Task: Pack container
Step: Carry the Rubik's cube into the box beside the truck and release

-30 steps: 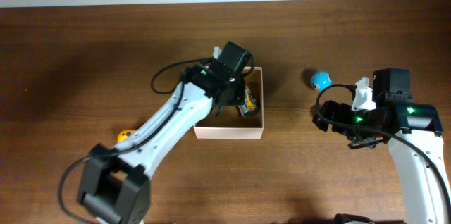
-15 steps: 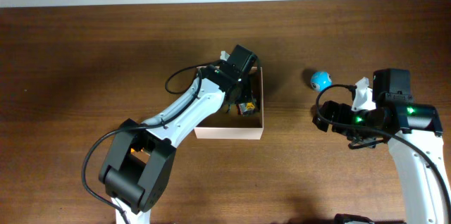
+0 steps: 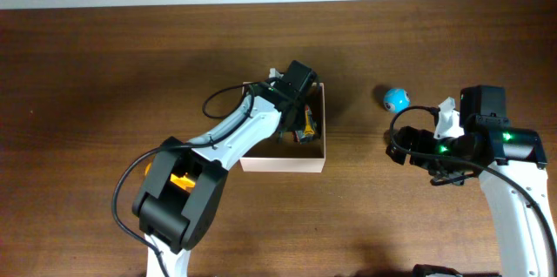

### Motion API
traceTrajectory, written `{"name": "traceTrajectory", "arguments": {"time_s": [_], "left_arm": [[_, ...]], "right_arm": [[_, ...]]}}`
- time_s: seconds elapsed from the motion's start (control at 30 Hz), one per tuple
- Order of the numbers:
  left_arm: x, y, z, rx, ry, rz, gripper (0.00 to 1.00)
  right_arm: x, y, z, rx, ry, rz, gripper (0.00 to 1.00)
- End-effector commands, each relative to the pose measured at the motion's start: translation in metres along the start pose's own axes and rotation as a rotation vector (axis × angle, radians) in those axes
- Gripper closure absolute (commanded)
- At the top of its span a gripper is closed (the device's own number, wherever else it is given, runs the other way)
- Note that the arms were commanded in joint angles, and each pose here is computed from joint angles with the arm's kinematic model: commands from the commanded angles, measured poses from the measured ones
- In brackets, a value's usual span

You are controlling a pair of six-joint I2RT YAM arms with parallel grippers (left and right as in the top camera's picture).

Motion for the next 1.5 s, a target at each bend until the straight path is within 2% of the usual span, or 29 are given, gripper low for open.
{"name": "traceTrajectory", "arguments": {"time_s": [0.0, 0.2, 0.33, 0.5, 0.67, 0.77, 1.07, 1.3, 1.37, 1.4, 1.47], "left_arm": [[-0.005, 0.012, 0.002, -0.069, -0.023, -0.011, 0.87], [-0.004, 0.019, -0.001, -0.149, -0.027, 0.014, 0.87], [-0.001, 0.019, -0.002, -0.159, -0.01, 0.034, 0.8], [0.003, 0.001, -0.002, -0.032, 0.026, 0.035, 0.75], [0.0, -0.018, -0.003, 0.079, 0.001, 0.044, 0.72], [-0.004, -0.031, -0.005, 0.163, -0.026, 0.115, 0.7], [-0.008, -0.027, -0.024, 0.155, -0.009, 0.127, 0.62], [-0.028, -0.026, -0.109, 0.213, -0.124, 0.236, 0.48], [-0.03, -0.022, -0.142, 0.228, -0.16, 0.275, 0.39], [-0.03, -0.019, -0.156, 0.233, -0.176, 0.299, 0.29], [-0.026, -0.01, -0.186, 0.241, -0.213, 0.361, 0.01]], "right_arm": [[-0.002, -0.001, -0.003, 0.01, -0.01, -0.006, 0.01], [-0.003, -0.004, -0.003, 0.04, -0.014, -0.006, 0.01], [-0.003, -0.006, -0.003, 0.058, -0.017, -0.005, 0.01], [-0.003, -0.006, -0.003, 0.057, -0.017, -0.005, 0.02], [-0.003, -0.006, -0.003, 0.058, -0.017, -0.005, 0.01], [-0.003, -0.006, -0.003, 0.058, -0.017, -0.005, 0.01], [-0.003, -0.006, -0.003, 0.058, -0.016, -0.005, 0.01], [-0.003, -0.006, -0.003, 0.058, -0.016, -0.005, 0.01], [-0.003, -0.006, -0.003, 0.058, -0.015, -0.005, 0.01], [-0.002, -0.006, -0.003, 0.058, -0.013, -0.004, 0.01], [-0.002, -0.006, -0.003, 0.059, -0.01, -0.003, 0.01]]}}
Point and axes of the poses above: each gripper's point midway between its finger pads, its own z axis out along the fingers, its own y axis along the line the jaws close on, x = y × z, the point moved 8 cm from there along -z, back along the fingers, and after that the axes turned 3 degrees about -z, right-handed, at the moved point
